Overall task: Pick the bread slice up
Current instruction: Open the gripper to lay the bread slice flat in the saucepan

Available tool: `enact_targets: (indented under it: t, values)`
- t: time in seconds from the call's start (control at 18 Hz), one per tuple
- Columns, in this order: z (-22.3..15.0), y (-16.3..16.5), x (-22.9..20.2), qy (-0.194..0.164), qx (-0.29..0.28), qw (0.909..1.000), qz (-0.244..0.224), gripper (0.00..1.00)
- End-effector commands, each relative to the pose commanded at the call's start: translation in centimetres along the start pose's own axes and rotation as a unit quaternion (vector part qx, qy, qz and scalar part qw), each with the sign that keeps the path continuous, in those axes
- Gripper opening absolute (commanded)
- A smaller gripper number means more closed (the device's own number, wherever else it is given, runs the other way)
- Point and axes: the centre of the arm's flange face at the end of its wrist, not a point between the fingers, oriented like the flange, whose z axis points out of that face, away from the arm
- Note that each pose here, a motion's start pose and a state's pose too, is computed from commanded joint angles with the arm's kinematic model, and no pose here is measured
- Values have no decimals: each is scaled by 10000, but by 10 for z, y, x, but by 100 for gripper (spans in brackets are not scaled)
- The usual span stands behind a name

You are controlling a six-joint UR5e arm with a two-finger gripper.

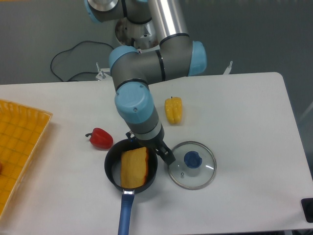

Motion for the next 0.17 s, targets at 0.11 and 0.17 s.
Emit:
enact_targets:
  t: [0.11,0.17]
  values:
    - [1,7,-4,22,79,10000,-22,100]
    - [1,10,-6,33,170,9998,-62,100]
